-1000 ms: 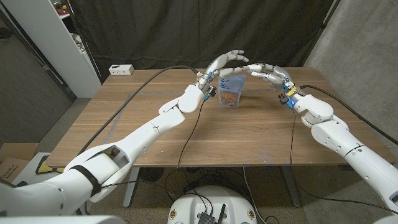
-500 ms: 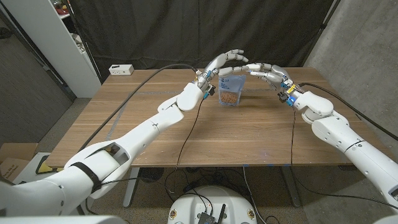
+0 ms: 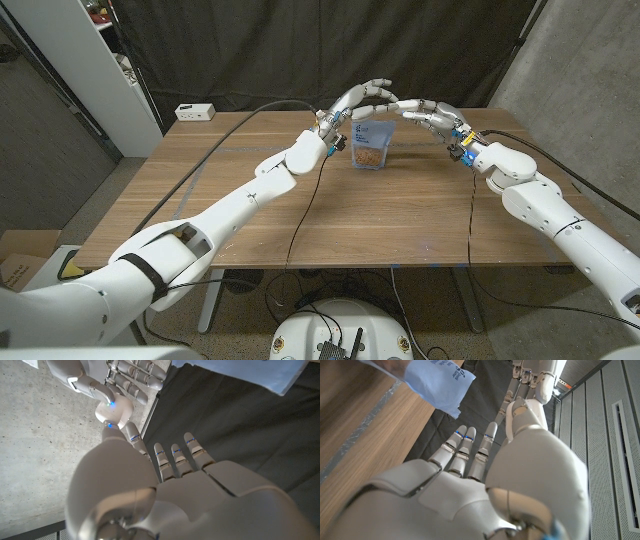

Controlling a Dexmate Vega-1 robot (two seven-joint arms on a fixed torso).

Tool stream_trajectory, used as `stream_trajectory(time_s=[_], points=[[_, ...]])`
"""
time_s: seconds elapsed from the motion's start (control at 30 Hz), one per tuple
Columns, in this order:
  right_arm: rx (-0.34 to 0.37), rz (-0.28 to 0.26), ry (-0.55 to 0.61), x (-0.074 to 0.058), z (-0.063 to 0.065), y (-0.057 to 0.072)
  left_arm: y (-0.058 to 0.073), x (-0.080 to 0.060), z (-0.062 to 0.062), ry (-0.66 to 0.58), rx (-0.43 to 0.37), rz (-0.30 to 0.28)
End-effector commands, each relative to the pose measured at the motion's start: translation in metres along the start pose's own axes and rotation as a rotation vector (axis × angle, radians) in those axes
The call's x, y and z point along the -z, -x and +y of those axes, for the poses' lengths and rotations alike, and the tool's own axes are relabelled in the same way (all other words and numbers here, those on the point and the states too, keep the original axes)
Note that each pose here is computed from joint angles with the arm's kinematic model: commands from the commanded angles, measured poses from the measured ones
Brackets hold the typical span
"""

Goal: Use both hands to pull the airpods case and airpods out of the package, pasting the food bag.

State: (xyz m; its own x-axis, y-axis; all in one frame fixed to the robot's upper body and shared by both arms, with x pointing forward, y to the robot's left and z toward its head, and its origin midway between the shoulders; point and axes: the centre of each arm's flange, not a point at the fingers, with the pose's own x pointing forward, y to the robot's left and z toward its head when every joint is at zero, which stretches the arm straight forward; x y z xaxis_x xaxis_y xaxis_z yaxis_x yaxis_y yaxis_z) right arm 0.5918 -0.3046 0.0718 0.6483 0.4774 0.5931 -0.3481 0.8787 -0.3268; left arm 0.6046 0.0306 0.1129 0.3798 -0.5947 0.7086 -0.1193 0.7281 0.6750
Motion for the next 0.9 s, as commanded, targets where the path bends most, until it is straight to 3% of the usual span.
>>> stream_trajectory(time_s=[0.03, 0.9], points=[[-0.019, -0.009, -0.009, -0.0028, 0.0005, -0.0057, -0.0036, 0.0057, -0.0026, -0.019, 0.019, 0.027], [-0.016, 0.002, -0.033, 0.0023, 0.0033, -0.0104, -0.0036, 0.0076, 0.0021, 0.010, 0.034, -0.004]])
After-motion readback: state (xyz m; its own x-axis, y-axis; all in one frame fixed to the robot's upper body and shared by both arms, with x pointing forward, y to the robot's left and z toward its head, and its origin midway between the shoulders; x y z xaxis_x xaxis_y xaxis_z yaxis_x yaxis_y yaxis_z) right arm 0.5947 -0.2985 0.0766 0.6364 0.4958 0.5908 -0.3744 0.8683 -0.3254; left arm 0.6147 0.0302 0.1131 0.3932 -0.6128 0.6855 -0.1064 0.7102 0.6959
